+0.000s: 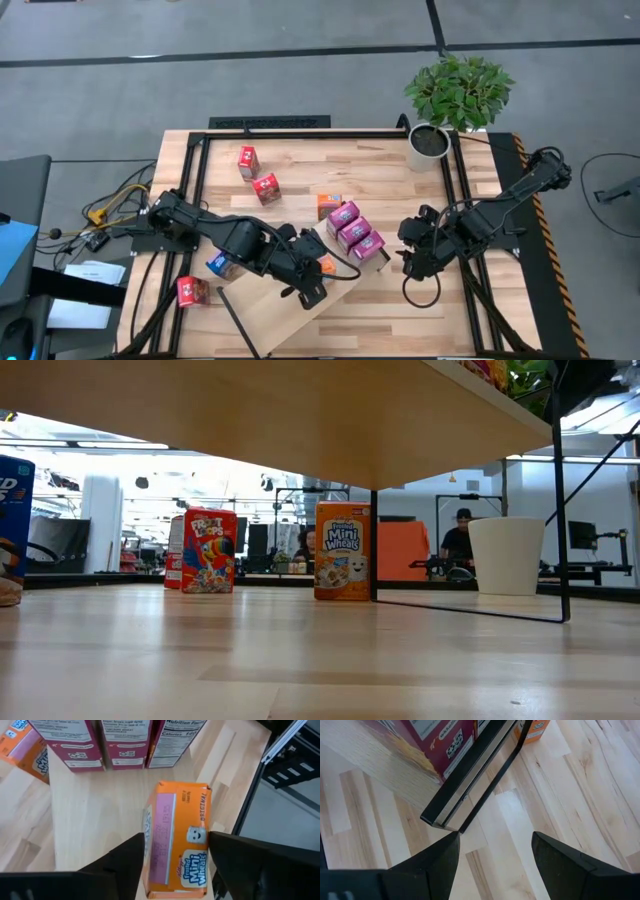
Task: Stack cereal on shelf
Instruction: Put the left orange cereal box onto the shelf, then put the orange cereal box onto the shelf
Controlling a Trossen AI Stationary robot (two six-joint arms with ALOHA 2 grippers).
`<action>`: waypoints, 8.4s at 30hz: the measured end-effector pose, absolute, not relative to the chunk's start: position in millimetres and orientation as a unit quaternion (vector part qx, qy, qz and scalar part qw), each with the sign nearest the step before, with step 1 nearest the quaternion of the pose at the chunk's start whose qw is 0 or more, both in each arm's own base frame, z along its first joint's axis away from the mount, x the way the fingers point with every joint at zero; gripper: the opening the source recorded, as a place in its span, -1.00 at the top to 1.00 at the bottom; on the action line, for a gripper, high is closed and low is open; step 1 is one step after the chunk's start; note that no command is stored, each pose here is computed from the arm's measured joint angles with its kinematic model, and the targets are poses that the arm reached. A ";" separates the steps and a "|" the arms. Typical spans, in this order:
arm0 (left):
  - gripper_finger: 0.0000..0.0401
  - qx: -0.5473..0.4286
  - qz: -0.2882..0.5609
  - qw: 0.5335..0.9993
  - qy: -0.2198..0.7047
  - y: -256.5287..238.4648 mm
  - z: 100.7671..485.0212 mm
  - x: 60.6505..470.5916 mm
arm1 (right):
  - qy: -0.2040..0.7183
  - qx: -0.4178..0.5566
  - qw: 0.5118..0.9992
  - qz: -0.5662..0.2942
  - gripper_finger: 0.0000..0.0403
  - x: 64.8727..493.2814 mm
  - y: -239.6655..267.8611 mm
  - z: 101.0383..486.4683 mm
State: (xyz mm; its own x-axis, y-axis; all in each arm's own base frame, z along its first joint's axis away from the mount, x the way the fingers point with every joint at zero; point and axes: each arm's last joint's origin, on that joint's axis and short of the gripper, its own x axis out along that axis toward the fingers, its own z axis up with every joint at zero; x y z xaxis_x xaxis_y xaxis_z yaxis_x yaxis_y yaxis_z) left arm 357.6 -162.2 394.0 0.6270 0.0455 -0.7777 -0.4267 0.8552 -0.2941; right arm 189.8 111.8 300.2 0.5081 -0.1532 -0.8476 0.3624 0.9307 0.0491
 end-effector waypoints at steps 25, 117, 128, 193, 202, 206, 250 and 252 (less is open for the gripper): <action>0.95 -0.099 0.194 0.869 0.444 -175.2 390.9 302.3 | 0.469 0.114 0.863 -0.148 -0.36 190.6 112.3 300.6; -0.11 -0.123 0.334 0.813 0.461 -31.9 409.7 272.9 | 0.473 0.077 0.869 -0.128 -0.36 191.0 112.5 300.8; -0.32 0.019 0.213 0.843 0.495 4.6 337.0 294.6 | 0.464 0.121 0.861 -0.171 -0.36 197.0 101.2 300.7; 0.18 0.056 0.033 0.936 0.346 76.9 207.1 349.7 | 0.448 0.178 0.835 -0.263 -0.36 214.8 55.3 300.6; 0.22 0.031 0.064 0.933 0.354 77.8 218.1 347.1 | 0.448 0.178 0.835 -0.263 -0.36 214.8 55.3 300.7; 0.22 0.033 0.076 0.934 0.348 76.0 247.3 337.0 | 0.448 0.178 0.836 -0.263 -0.36 214.8 55.3 300.8; 0.21 -0.231 0.059 0.964 0.119 -59.4 409.8 199.2 | 0.471 0.157 0.840 -0.220 -0.36 213.9 60.4 300.5; 0.21 -0.215 0.088 0.962 0.142 -67.5 399.5 207.3 | 0.470 0.159 0.840 -0.221 -0.36 213.9 60.4 300.5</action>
